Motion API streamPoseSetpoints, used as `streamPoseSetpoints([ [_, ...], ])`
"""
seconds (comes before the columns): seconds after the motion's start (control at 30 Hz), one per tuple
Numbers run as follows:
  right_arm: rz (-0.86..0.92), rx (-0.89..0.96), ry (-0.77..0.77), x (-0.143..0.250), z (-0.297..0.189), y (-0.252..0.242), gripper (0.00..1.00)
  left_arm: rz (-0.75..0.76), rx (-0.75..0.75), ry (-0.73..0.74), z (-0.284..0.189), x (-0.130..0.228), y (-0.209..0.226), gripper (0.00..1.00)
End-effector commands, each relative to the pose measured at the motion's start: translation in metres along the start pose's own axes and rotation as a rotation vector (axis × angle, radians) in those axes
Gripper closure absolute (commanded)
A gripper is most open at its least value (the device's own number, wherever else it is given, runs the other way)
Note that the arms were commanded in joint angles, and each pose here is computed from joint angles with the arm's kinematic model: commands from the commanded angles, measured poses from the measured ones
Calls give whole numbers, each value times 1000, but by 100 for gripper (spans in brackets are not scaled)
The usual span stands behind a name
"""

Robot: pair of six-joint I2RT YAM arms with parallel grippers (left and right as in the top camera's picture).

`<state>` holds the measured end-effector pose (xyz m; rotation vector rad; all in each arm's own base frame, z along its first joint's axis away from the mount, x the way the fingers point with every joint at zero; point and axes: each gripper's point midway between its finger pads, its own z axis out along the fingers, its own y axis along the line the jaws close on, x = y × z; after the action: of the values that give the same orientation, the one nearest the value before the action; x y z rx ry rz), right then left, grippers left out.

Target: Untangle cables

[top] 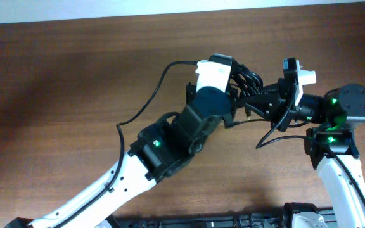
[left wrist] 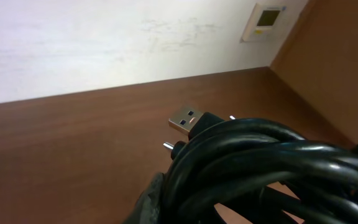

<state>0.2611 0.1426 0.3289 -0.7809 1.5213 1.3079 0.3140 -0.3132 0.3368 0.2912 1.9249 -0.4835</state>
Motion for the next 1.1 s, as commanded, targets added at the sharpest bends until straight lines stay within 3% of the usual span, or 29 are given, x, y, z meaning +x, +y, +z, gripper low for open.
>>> streamPoseSetpoints([
  [0.0,-59,-73,37,2,-2,19,96,-112,-199,-62,8,-21,66,100],
  [0.23,-59,-73,37,2,-2,19,92,-130,-93,-16,14,-18,59,100],
  [0.27,-59,-73,37,2,-2,19,85,-130,-93,-16,14,-18,59,100],
  [0.33,-59,-73,37,2,-2,19,61,-94,-94,-14,14,-18,59,100],
  [0.43,-58,-73,37,2,-2,19,16,-43,-94,-11,14,-18,59,100],
  [0.5,-58,-73,37,2,-2,19,6,-35,-94,-8,14,-17,59,100],
  [0.6,-58,-69,35,2,-2,18,5,-11,-90,-1,14,-16,58,100],
  [0.77,-51,-29,11,-2,-2,12,6,121,63,53,14,-6,33,100],
  [1.07,-68,-36,13,-3,-1,14,6,130,139,74,13,-1,20,100],
])
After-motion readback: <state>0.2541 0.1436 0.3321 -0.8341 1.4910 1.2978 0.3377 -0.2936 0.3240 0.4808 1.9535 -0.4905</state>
